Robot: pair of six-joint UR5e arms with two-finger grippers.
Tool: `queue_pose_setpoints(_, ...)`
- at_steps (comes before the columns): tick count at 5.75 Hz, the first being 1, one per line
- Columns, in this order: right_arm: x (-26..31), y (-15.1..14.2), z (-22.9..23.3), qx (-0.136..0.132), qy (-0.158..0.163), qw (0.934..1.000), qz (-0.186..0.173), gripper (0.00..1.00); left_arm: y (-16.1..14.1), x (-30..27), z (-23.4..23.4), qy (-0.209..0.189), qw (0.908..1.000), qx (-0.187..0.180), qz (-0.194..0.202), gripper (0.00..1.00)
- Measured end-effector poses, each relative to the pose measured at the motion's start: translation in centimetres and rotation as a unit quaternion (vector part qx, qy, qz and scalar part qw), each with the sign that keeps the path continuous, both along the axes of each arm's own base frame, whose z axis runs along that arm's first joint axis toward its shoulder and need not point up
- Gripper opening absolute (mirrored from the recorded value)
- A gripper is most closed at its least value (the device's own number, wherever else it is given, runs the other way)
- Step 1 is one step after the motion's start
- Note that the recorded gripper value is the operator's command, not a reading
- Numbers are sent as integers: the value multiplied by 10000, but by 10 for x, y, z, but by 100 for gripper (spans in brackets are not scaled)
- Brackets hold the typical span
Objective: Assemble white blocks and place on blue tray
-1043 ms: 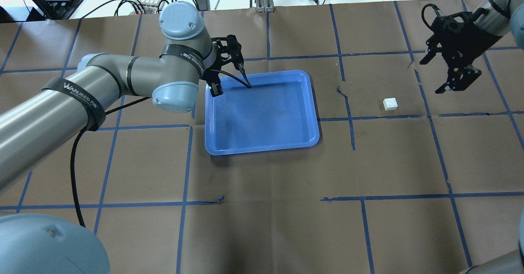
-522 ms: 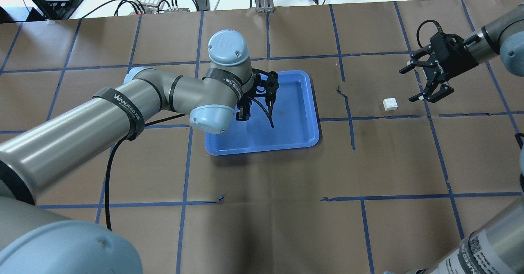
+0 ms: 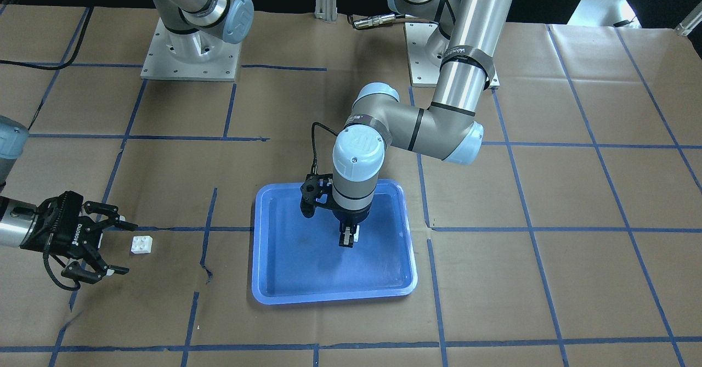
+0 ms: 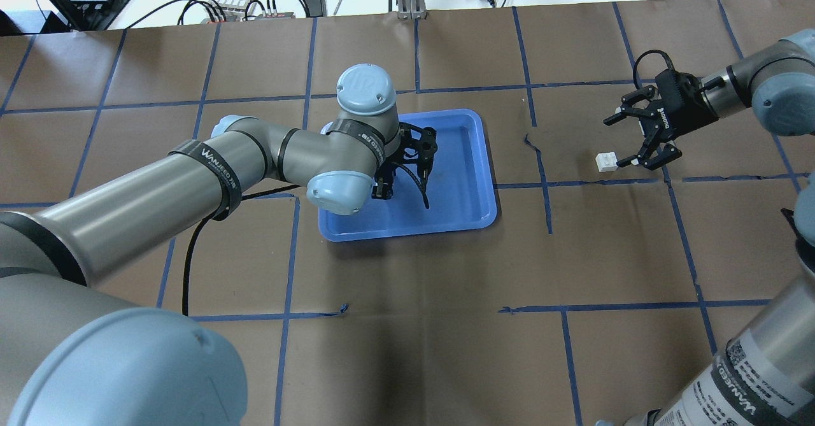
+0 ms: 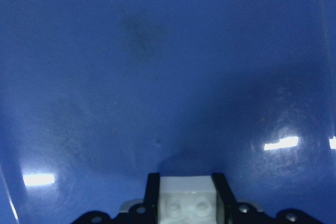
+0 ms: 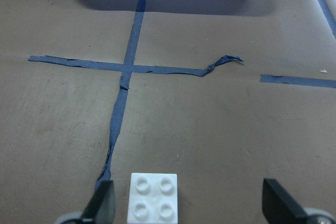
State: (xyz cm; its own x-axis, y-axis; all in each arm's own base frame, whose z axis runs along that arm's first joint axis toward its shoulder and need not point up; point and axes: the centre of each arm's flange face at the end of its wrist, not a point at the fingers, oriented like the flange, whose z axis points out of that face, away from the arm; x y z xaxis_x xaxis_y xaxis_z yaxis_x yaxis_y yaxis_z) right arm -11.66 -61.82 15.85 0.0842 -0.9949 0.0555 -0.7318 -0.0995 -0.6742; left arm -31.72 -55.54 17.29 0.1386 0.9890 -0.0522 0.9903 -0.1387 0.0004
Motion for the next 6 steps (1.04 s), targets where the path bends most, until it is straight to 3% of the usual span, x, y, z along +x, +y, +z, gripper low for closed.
queue_pose_setpoints(1,-1,3,-6,93,79,9999,65,95,-2,2,8,1,10000,-13,36,99)
queue_pose_setpoints(2,-1,9,-13,212,176,9995,138,81,-9,11,35,13,9999,-61,135,99)
queue_pose_setpoints(3,0,13,-16,274,207,9993,168,53,-13,33,86,5,9995,-14,316,99)
queue_pose_setpoints(4,0,13,-17,284,224,9992,176,31,-7,69,146,11,9980,251,582,99)
queue_pose_setpoints(5,0,13,-15,275,236,9992,175,22,15,111,207,65,9941,594,900,99)
queue_pose_setpoints(6,0,13,-14,264,243,9992,173,20,48,139,262,109,9903,696,1199,99)
